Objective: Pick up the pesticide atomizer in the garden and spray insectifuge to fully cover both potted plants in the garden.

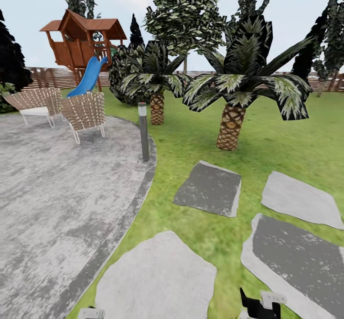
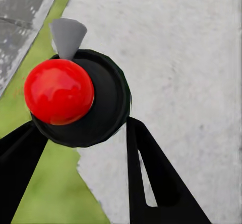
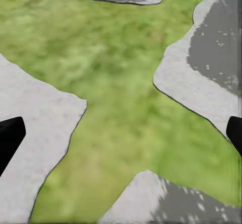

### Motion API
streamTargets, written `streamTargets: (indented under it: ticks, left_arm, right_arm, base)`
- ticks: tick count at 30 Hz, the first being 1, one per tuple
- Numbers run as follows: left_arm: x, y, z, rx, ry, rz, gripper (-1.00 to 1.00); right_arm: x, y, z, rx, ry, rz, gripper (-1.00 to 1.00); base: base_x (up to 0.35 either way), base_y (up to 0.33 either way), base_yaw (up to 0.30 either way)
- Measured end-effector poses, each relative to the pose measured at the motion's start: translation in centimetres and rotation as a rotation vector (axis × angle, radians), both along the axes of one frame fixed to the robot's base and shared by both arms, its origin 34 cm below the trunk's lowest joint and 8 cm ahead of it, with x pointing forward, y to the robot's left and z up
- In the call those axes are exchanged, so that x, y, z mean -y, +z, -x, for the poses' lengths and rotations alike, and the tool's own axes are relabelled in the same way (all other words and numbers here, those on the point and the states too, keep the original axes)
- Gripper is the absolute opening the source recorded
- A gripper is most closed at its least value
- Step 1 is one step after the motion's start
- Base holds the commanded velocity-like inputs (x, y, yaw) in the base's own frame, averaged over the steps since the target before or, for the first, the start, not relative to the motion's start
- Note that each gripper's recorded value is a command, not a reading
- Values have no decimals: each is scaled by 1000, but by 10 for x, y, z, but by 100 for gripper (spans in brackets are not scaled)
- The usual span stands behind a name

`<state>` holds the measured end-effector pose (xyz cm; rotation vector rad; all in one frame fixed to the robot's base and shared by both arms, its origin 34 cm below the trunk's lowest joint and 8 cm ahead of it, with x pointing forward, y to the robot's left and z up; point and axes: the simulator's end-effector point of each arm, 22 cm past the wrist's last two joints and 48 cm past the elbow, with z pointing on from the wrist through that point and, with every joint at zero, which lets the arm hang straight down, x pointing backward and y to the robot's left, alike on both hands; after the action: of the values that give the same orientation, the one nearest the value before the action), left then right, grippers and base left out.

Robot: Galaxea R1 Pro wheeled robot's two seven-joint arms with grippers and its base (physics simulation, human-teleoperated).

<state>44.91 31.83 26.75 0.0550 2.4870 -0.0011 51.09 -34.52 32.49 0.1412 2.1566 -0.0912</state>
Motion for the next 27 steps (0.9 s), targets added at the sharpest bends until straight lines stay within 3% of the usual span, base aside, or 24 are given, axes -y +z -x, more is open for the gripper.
streamTargets:
  ticks: [27]
  left_arm:
    - [1,0,0,0,-1,1,-100]
  right_arm:
    - [0,0,0,0,0,0,100]
  base:
    - [0,0,-292]
